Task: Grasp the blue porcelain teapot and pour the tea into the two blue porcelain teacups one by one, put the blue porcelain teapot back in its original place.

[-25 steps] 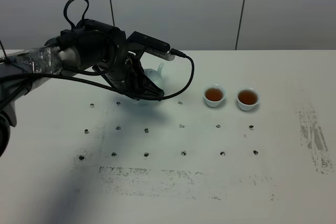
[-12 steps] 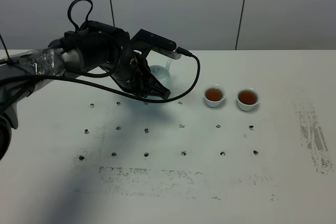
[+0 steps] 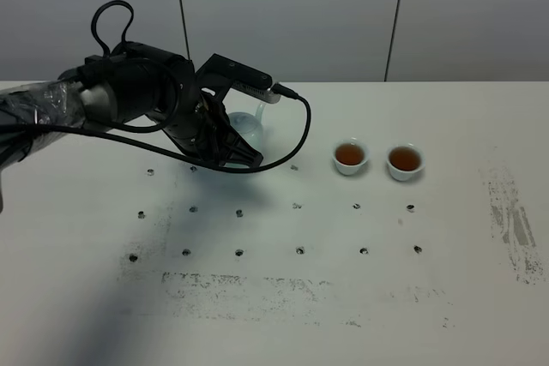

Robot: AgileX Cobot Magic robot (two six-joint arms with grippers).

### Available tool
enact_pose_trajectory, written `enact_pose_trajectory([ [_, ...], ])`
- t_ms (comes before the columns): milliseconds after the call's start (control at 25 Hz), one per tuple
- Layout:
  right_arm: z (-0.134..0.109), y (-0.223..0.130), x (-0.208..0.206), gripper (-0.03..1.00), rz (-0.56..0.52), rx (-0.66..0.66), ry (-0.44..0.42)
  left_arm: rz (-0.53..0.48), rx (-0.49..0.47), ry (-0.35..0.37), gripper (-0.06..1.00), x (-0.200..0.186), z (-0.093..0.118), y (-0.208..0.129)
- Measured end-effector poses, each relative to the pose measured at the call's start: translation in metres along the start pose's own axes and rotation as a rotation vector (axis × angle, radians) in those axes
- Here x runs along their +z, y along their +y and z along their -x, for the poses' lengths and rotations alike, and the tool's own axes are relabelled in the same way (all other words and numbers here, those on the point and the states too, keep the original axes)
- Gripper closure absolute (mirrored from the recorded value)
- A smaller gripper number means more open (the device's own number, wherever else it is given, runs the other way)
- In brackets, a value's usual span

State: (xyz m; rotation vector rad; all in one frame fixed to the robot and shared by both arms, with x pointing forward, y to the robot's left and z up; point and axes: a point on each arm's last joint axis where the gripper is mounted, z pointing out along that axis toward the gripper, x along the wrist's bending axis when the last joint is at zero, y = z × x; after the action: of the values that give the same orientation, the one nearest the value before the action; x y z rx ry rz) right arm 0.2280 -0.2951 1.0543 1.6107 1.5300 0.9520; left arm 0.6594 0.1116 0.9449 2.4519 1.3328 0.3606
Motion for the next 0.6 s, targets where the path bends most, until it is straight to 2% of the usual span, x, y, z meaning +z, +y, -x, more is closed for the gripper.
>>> enact_pose_trajectory([
  [600,0.0,0.0,0.0,0.73,0.0,0.0,0.0,0.003,-0.066,-0.031,0.84,0.017,-0.005,-0.004],
])
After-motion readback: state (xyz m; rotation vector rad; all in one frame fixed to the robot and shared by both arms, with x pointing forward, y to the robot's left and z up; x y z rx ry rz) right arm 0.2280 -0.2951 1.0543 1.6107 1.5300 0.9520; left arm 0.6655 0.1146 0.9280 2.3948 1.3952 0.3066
